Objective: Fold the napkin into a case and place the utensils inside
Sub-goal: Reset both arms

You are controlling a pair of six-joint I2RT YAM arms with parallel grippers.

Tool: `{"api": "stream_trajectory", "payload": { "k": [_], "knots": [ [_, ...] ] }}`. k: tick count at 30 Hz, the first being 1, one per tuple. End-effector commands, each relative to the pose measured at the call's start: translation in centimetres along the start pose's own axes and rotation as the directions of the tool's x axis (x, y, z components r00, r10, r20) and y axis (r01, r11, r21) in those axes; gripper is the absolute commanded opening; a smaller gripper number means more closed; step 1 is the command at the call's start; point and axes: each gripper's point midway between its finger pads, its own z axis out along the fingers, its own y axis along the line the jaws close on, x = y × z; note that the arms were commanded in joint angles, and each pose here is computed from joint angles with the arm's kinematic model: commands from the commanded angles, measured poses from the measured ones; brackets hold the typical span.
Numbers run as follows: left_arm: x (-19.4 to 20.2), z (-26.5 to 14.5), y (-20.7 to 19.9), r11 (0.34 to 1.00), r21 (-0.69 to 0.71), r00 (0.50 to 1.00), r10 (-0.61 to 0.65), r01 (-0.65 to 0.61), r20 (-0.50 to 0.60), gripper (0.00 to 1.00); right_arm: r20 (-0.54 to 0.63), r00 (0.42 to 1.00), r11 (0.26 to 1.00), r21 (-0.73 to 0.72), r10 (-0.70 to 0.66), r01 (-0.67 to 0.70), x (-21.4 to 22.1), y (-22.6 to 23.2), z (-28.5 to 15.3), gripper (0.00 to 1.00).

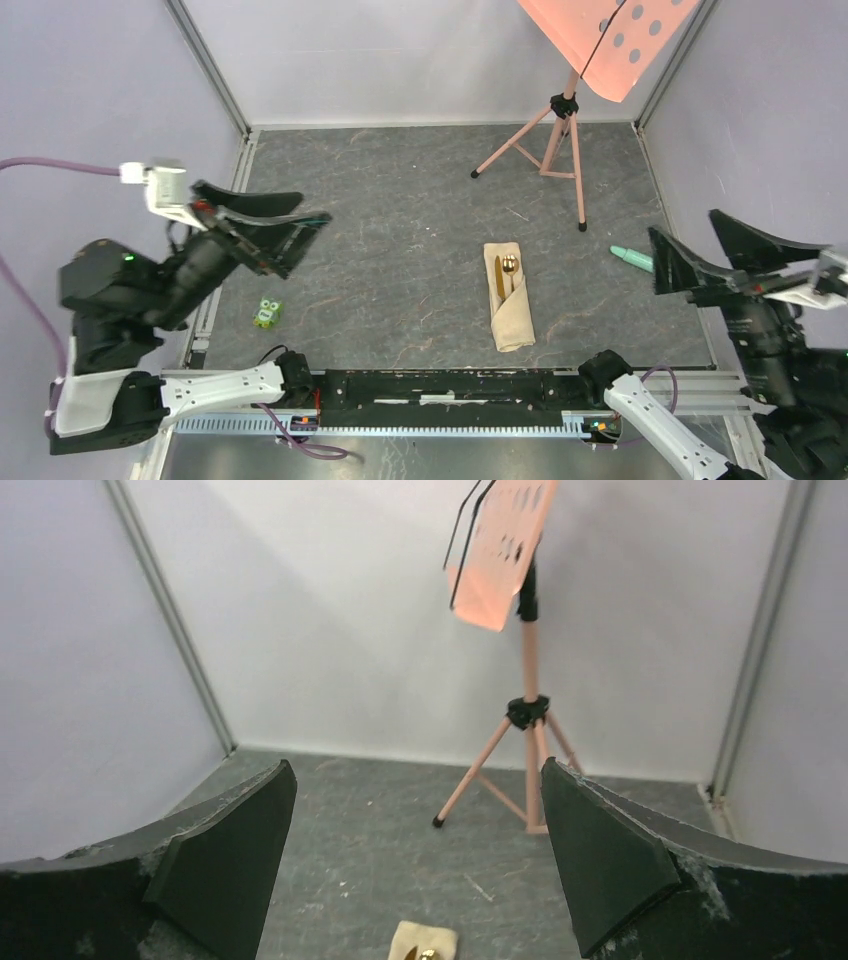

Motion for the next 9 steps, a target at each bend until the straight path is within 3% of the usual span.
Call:
{"api": "stream_trajectory", "payload": {
  "k": [1, 9],
  "knots": [
    [-1.8, -2.3, 3.0, 0.981, -0.119, 0.988, 0.153, -0.151, 0.008, 1.0, 0.013, 0.997, 0.994, 0.076, -0.081, 0.08, -1.6, -1.9, -1.6, 0.98],
    [-4.6, -4.1, 2.7, 0.989, -0.112, 0.99, 0.108, -0.098, 0.085, 1.0, 0.119, 0.987, 0.993, 0.061, -0.108, 0.101, -4.3, -1.9, -3.4, 0.98]
  ]
}}
